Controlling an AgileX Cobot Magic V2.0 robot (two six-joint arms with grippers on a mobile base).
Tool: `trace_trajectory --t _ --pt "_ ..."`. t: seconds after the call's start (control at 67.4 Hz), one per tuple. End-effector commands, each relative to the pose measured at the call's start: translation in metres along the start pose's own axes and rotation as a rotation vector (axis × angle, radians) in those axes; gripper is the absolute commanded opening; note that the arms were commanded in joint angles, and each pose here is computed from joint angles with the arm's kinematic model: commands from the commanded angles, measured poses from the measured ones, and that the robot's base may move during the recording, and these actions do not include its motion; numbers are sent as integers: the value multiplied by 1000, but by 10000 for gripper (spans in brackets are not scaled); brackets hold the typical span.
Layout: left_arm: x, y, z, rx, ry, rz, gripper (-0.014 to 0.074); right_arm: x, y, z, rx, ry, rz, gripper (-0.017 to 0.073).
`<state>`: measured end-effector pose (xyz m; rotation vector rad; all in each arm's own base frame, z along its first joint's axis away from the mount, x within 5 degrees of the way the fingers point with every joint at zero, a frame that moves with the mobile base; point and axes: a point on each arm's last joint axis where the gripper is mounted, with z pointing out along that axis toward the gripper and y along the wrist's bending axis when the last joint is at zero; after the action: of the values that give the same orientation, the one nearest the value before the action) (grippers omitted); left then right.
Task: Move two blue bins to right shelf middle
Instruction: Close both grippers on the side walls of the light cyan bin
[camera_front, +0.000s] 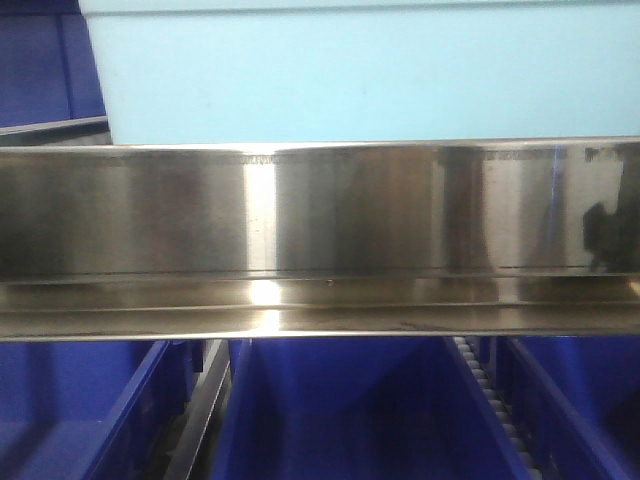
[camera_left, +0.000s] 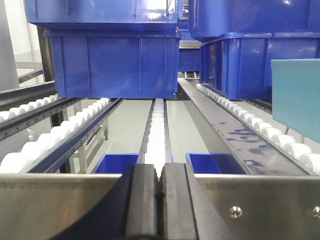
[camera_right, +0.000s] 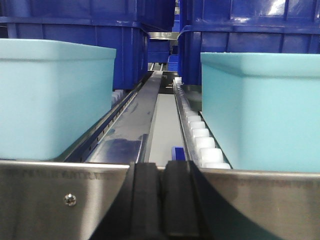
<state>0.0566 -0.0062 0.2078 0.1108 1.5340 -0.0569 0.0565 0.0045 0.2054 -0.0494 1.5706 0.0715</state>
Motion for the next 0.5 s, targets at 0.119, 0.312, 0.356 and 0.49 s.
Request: trace_trajectory --t 0.119,0.312,0.356,0.49 --pt "-3 0 -1 6 -25 -9 -111 -2 0 0 2 -21 -10 -162" --pt "-3 0 -1 5 -25 -4 -111 -2 0 0 2 -21 -10 -162" --pt "-3 0 -1 5 -27 0 -111 -2 0 0 2 -21 -10 -162" --pt "-3 0 -1 5 -27 0 -111 -2 0 0 2 -21 -10 -162"
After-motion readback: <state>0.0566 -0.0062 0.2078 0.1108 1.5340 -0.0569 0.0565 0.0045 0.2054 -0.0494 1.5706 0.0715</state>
